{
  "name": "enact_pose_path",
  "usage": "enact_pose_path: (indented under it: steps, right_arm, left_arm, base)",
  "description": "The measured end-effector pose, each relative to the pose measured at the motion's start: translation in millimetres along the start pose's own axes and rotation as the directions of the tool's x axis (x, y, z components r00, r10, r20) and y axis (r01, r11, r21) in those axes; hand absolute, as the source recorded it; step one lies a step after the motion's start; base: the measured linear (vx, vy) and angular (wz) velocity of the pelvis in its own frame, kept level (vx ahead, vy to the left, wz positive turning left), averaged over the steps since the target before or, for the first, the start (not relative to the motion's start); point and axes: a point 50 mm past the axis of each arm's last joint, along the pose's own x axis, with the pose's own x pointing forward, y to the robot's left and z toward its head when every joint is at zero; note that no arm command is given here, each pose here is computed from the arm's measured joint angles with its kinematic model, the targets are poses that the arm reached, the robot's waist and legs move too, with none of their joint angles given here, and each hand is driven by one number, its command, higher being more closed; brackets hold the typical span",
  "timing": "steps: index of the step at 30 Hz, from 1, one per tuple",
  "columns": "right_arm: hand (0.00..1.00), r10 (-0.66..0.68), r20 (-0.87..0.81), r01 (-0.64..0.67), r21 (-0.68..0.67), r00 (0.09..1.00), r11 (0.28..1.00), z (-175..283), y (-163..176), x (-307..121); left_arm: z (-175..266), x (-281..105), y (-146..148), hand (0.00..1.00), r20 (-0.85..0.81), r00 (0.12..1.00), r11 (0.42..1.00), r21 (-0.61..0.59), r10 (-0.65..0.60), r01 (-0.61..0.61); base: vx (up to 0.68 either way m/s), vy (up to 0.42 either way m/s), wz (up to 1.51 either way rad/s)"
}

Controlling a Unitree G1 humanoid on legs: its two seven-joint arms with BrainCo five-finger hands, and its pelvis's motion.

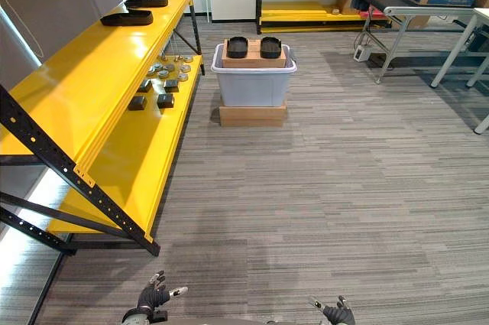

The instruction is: Walk over and take plastic housings, then place them on the shelf

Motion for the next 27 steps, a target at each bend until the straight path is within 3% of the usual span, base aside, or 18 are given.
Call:
enact_pose_path:
  steps: [10, 27]
  right_arm:
    - [0.0, 0.024, 0.04, -0.021, -0.057, 0.999, 0.998, 13.6, 1.4, 4.6]
    - [0.0, -0.025, 0.171, 0.006, 0.109, 0.985, 0.994, 66.7, -2.3, 17.6]
  left_arm:
    - [10.0, 1.1, 8.2, 0.0, 0.046, 0.999, 1.0, 0.013, 0.018, -0.018]
    - [47.7, 9.2, 23.5, 0.0, 0.17, 0.981, 0.994, -0.07, 0.096, -0.085]
  base:
    - [0.02, -0.007, 0.01]
    - [0.13, 0.037, -0.16]
